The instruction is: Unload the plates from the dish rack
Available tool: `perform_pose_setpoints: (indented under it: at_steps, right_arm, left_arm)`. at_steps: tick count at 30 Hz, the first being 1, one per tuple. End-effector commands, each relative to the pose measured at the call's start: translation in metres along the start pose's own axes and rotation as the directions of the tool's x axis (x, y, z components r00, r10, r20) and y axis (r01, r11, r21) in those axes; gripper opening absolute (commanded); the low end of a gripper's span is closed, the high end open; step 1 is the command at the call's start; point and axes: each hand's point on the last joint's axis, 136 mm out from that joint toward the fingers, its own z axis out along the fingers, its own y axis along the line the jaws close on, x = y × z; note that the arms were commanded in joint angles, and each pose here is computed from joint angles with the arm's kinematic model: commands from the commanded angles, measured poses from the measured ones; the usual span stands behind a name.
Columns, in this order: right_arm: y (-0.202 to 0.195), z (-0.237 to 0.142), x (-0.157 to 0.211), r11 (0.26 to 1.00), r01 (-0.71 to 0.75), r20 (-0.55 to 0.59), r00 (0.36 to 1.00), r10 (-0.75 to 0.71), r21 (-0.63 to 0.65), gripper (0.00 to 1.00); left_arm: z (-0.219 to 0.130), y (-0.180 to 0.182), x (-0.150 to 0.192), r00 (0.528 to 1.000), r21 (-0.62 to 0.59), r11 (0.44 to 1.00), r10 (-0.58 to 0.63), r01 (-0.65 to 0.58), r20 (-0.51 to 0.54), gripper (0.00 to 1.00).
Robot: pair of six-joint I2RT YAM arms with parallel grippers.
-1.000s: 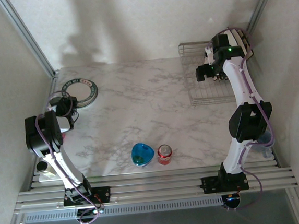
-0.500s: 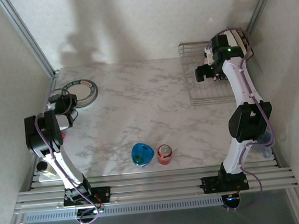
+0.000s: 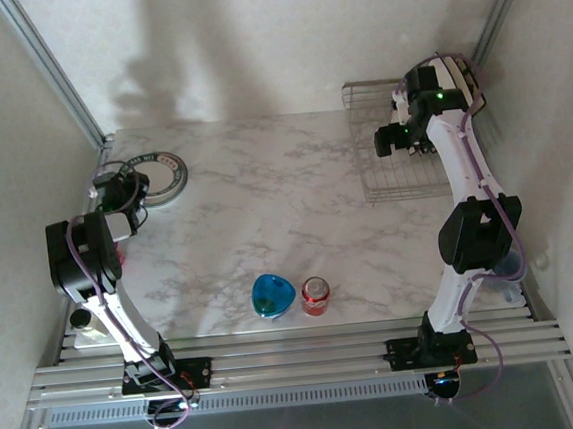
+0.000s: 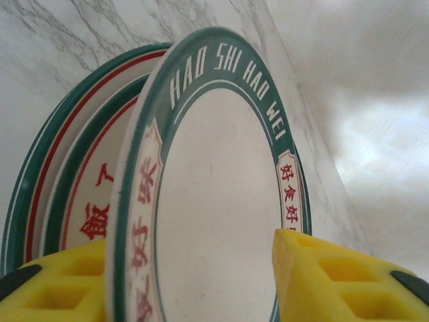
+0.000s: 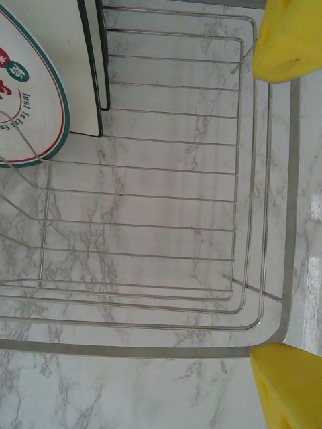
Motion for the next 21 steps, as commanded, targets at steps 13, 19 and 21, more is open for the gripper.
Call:
perform_pose_setpoints:
  at_steps: [13, 19, 21]
  right_arm:
    - [0.006, -0.018, -0.003, 1.000, 0.015, 0.047, 0.999, -0.014, -0.018, 0.99]
    - [0.006, -0.019, -0.003, 1.000, 0.015, 0.052, 0.999, -0.014, -0.020, 0.99]
    - [0.007, -0.020, -0.003, 1.000, 0.016, 0.052, 0.999, -0.015, -0.021, 0.99]
  left_arm:
    - [-0.012, -0.012, -0.010, 0.954, -0.196, 0.935, 0.300, -0.296, -0.012, 0.64]
    - [-0.021, -0.019, -0.015, 0.924, -0.242, 0.895, 0.382, -0.376, -0.025, 0.83]
    - [-0.023, -0.018, -0.015, 0.918, -0.249, 0.887, 0.394, -0.389, -0.031, 0.85]
